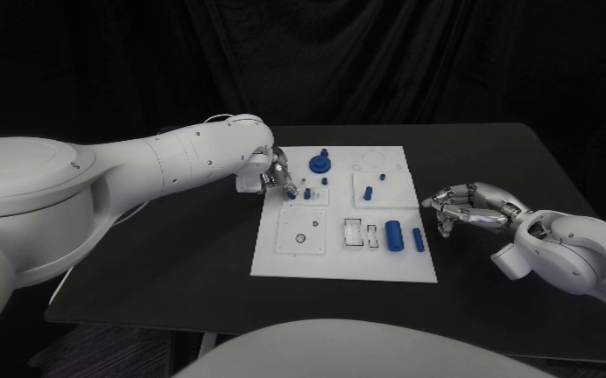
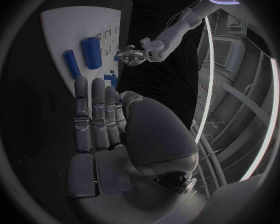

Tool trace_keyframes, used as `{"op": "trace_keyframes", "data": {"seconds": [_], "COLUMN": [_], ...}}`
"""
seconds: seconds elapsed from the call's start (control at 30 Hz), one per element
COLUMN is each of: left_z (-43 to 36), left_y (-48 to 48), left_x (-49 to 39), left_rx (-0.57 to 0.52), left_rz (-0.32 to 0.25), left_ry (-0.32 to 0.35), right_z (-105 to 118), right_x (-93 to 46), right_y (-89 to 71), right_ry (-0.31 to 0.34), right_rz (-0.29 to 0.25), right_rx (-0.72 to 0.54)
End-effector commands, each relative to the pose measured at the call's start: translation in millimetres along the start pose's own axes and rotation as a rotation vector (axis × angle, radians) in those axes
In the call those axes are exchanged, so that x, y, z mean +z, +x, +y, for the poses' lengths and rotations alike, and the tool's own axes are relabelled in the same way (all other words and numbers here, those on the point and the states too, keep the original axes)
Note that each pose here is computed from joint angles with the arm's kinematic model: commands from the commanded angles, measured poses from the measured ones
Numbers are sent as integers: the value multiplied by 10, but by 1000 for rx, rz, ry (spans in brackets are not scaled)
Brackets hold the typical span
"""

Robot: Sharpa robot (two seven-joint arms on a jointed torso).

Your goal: Assemble the parts on the task board

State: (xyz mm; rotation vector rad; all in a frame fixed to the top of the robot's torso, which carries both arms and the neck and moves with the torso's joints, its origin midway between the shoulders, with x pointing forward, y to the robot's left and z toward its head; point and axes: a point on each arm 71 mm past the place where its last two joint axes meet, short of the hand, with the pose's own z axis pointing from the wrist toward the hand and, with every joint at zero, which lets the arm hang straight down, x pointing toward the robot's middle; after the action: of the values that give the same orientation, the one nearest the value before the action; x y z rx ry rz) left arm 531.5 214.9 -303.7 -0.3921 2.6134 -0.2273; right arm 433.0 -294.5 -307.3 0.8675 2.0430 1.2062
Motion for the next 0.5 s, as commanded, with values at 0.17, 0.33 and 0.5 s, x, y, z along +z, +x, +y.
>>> {"op": "trace_keyframes", "data": {"seconds": [0.17, 0.33, 0.5], "left_z": [-30, -21, 20], "left_y": [33, 59, 80], "left_x": [19, 35, 57], "left_rx": [27, 31, 32], "left_rz": [-30, -21, -11], "left_ry": [19, 6, -23], "right_z": [-19, -23, -27], "right_x": [-1, -3, -4], "right_y": [13, 13, 12], "right_ry": [17, 21, 25], "right_rz": [14, 15, 17], "right_rx": [3, 3, 4]}}
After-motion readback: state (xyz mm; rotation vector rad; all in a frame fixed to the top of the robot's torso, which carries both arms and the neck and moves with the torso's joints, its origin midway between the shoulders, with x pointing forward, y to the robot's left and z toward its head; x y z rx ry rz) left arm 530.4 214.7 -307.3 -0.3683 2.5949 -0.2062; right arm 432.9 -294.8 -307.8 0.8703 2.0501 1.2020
